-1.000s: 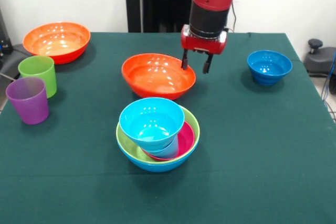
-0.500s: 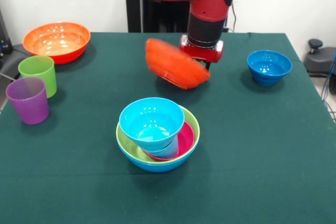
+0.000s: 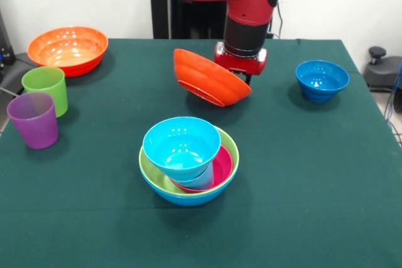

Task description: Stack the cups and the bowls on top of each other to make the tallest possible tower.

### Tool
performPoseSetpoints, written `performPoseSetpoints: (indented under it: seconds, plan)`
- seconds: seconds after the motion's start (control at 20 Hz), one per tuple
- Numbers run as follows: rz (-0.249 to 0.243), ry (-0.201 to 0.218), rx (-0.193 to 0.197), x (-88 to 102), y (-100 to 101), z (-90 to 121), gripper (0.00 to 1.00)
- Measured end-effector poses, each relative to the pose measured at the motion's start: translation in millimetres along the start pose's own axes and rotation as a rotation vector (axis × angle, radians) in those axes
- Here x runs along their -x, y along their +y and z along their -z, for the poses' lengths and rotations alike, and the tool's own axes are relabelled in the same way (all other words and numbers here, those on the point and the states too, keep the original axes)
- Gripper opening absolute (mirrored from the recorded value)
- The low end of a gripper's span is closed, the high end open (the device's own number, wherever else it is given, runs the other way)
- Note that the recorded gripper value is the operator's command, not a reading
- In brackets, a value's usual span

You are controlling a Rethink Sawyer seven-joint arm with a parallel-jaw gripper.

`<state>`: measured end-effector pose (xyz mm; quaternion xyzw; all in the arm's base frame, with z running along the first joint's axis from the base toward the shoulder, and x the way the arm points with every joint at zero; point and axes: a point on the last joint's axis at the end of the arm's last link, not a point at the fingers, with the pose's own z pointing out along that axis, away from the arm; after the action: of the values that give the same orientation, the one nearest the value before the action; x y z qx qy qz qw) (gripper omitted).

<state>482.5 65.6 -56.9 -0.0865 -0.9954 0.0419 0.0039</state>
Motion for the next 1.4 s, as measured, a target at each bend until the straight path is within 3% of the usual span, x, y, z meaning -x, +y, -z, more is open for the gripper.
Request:
performPoseSetpoints:
  seconds: [0.2, 0.45, 0.65, 1.15, 1.4]
  plan:
    - [-0.013, 0.007, 0.01, 2.2, -2.0, 0.4, 1.0]
    - [-0.069, 0.017, 0.029, 18.1, -18.9, 4.1, 1.0]
    - [-0.096, 0.016, 0.021, 33.1, -30.9, 7.6, 1.0]
    - [-0.123, -0.031, 0.013, 69.5, -43.7, 20.7, 1.0]
    - [-0.13, -0.04, 0.016, 75.0, -46.5, 22.8, 1.0]
